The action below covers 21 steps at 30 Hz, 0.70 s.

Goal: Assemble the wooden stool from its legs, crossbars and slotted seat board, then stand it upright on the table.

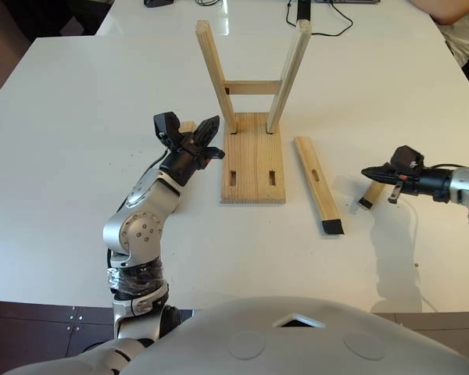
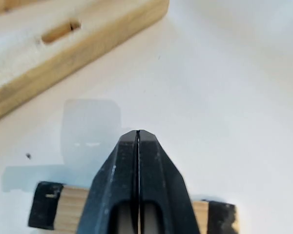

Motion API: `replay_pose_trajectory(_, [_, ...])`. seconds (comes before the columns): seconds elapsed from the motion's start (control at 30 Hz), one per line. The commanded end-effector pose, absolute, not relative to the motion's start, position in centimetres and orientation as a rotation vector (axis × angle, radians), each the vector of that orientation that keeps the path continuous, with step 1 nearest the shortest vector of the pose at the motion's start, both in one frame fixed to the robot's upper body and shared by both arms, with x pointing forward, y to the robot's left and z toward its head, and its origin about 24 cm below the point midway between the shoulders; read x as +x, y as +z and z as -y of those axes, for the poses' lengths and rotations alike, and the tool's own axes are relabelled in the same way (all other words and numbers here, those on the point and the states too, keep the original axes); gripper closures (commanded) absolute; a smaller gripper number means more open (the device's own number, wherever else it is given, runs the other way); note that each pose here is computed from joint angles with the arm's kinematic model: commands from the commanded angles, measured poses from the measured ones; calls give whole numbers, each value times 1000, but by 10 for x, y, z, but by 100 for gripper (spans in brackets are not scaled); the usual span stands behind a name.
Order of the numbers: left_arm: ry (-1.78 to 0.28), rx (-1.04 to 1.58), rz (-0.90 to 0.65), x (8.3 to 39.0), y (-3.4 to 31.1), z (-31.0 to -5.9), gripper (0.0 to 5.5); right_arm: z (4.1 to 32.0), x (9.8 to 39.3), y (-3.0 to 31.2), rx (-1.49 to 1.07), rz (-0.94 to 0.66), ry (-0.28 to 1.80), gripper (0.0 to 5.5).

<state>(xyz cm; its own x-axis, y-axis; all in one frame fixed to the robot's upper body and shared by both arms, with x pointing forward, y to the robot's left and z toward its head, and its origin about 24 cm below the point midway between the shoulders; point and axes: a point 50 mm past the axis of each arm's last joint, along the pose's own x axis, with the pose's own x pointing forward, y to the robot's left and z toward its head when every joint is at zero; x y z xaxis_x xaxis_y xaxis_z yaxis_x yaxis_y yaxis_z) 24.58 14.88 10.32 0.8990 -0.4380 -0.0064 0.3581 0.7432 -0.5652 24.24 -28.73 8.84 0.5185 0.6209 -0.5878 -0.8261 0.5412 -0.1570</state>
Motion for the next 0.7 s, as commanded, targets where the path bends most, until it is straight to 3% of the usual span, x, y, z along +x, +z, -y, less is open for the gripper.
replay_pose_trajectory(0.03, [-417, -589, -125, 243, 105, -151, 550, 290, 234, 113, -441, -471, 918, 548])
replay_pose_trajectory(0.2, [-397, -592, -130, 240, 102, -152, 550, 262, 198, 101, -402, -572, 1142, 548])
replay_pose_trajectory(0.43, [-382, -594, -130, 237, 98, -154, 550, 342, 205, 106, -466, -723, 884, 548])
replay_pose_trajectory(0.53, [-382, -595, -130, 237, 97, -151, 550, 348, 214, 99, -486, -743, 874, 548])
replay_pose_trajectory(0.7, [-397, -572, -150, 238, 91, -149, 550, 335, 233, 58, -521, -744, 803, 548])
